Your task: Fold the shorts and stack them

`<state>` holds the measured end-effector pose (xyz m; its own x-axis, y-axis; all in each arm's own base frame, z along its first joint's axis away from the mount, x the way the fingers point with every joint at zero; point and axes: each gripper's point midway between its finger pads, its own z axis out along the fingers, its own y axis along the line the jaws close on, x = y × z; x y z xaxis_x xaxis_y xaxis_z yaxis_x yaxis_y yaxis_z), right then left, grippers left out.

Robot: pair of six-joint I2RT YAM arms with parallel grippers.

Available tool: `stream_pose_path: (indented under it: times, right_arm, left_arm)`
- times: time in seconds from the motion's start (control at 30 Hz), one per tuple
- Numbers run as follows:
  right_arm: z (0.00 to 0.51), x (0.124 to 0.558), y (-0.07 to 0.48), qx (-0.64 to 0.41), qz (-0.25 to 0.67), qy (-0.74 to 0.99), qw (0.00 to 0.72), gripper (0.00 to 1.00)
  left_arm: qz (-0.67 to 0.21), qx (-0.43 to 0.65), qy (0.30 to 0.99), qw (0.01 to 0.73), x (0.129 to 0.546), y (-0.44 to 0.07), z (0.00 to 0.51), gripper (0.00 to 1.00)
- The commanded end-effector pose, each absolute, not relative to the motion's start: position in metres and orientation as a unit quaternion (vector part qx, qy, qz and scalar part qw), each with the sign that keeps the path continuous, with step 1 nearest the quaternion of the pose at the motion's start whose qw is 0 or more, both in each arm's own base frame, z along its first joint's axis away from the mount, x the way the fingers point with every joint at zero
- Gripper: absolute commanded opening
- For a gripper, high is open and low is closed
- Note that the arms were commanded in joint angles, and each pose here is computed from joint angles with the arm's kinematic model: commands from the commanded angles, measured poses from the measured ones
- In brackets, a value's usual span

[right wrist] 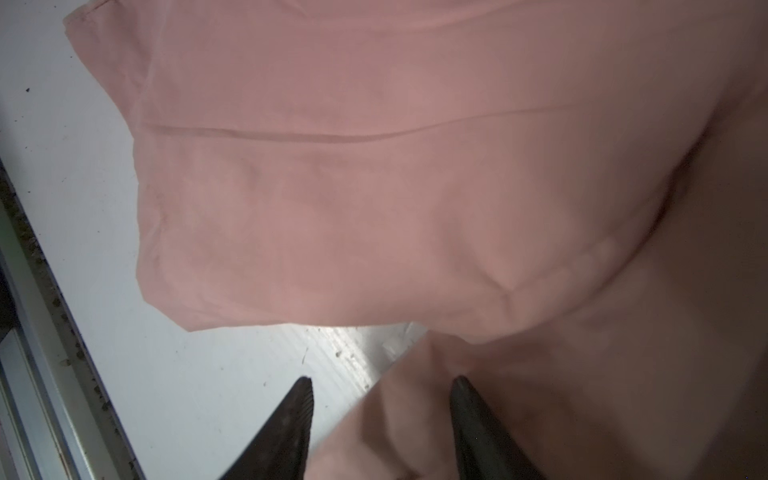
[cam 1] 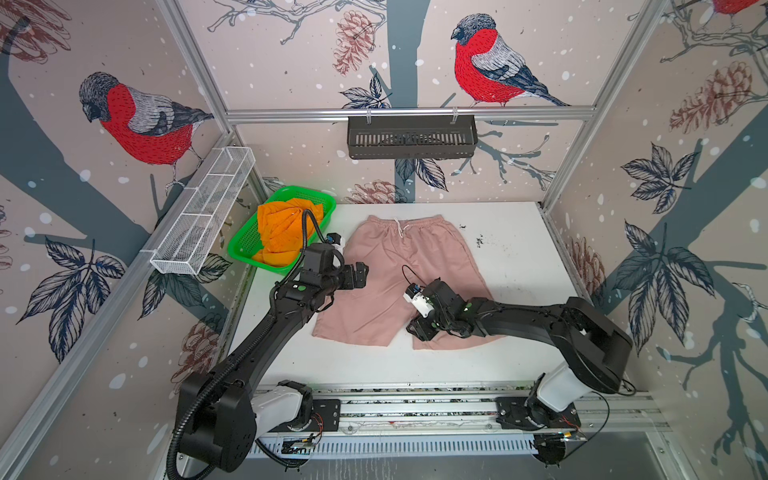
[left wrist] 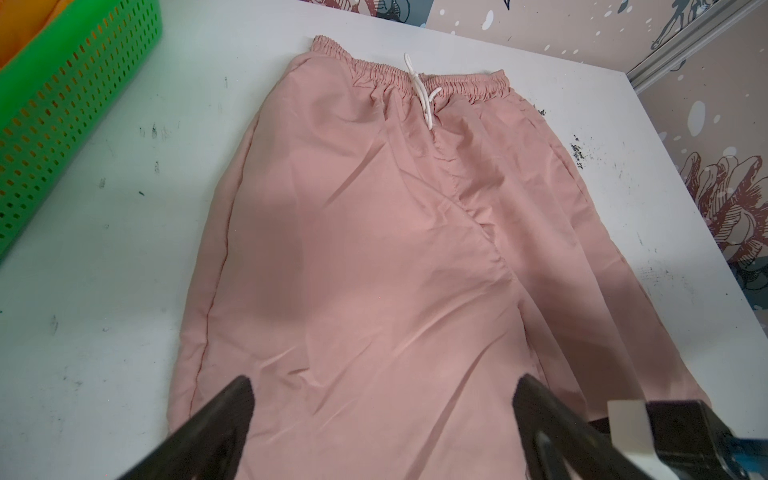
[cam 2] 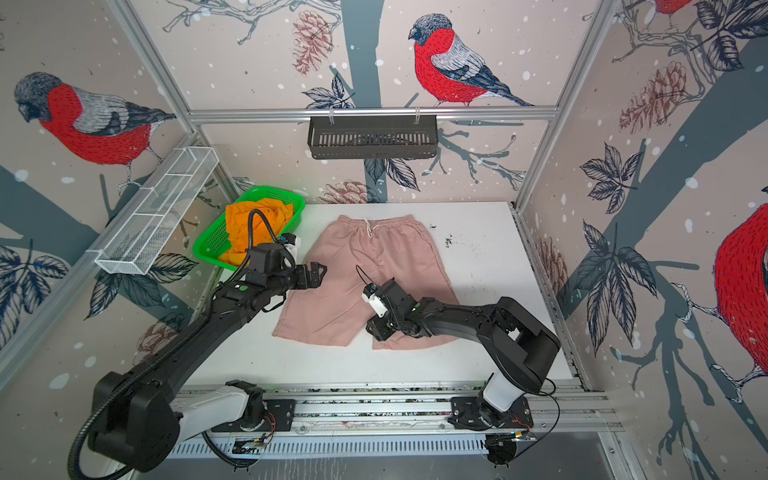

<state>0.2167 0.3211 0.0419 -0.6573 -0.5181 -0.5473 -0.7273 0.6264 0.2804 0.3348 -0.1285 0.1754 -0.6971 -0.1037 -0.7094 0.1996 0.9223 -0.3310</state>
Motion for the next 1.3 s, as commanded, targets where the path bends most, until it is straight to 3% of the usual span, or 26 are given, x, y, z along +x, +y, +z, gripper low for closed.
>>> stream_pose_path:
  times: [0.0, 0.63, 0.87, 0.97, 1.2, 1.27]
  right_arm:
    - [0.046, 0.227, 0.329, -0.354, 0.254, 0.869, 0.234, 0.56]
    - [0.046, 0.243, 0.329, -0.331, 0.261, 0.870, 0.254, 0.59]
    - [0.065, 0.238, 0.354, -0.346, 0.327, 0.838, 0.266, 0.57]
    - [0.068, 0.238, 0.359, -0.347, 0.334, 0.835, 0.266, 0.49]
    - [0.077, 0.228, 0.370, -0.358, 0.364, 0.832, 0.216, 0.03]
    - [0.090, 0.223, 0.371, -0.353, 0.377, 0.832, 0.202, 0.03]
  left_arm:
    - [-0.203, 0.022, 0.897, 0.392, 0.334, -0.129, 0.175, 0.98]
    - [-0.196, 0.009, 0.903, 0.383, 0.330, -0.124, 0.170, 0.98]
    - [-0.205, 0.003, 0.906, 0.370, 0.326, -0.126, 0.161, 0.98]
    - [-0.210, 0.000, 0.908, 0.362, 0.323, -0.127, 0.159, 0.98]
    - [-0.212, -0.002, 0.907, 0.363, 0.321, -0.127, 0.157, 0.98]
    - [-0.209, -0.004, 0.907, 0.365, 0.322, -0.125, 0.158, 0.98]
